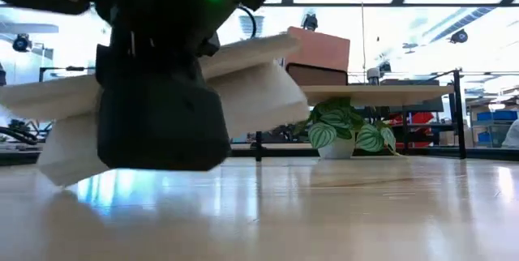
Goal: Stock shelves
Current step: Put the black book into the black desk organizer on the shelf
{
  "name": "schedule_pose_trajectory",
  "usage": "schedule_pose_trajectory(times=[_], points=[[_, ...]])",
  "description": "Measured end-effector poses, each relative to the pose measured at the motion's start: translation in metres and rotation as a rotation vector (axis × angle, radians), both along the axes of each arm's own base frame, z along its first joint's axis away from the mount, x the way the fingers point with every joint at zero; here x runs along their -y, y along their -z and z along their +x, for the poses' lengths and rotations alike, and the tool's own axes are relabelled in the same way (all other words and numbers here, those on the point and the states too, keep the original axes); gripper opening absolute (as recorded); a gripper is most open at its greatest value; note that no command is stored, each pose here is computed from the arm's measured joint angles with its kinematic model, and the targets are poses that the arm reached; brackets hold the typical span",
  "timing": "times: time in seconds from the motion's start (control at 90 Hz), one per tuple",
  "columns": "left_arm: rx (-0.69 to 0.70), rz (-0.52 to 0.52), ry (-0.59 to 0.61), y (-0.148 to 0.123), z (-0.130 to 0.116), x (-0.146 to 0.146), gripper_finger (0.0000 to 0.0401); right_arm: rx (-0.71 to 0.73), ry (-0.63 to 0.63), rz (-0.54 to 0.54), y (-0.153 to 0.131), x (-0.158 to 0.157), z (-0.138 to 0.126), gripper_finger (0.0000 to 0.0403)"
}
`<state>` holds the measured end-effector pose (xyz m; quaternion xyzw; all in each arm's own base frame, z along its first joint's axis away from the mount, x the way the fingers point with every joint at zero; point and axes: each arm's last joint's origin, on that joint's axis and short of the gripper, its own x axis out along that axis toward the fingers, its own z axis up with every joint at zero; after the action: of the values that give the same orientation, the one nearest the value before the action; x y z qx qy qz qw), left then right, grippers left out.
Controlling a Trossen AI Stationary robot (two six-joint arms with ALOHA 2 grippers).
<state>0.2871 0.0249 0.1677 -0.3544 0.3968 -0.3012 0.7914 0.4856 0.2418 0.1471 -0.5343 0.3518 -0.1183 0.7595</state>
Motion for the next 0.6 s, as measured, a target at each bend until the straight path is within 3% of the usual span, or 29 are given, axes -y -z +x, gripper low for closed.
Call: schedule_pose_trajectory(times=[0.278,0.433,0.6], points=[[-0.017,0.072,0.003,-0.020,0.009,-0.003,0.0036,0.003,0.051,-0.046,-0.022,-0.008,-0.009,0.0186],[-0.033,0.157,-0.047,-0.043,0.017,-0.006,0.0036,-0.041,0.124,-0.024,-0.032,-0.005,-0.022,0.0187],[-0.039,0.246,-0.078,-0.074,0.021,-0.008,0.0036,-0.053,0.245,0.091,-0.045,0.003,-0.038,0.0168]])
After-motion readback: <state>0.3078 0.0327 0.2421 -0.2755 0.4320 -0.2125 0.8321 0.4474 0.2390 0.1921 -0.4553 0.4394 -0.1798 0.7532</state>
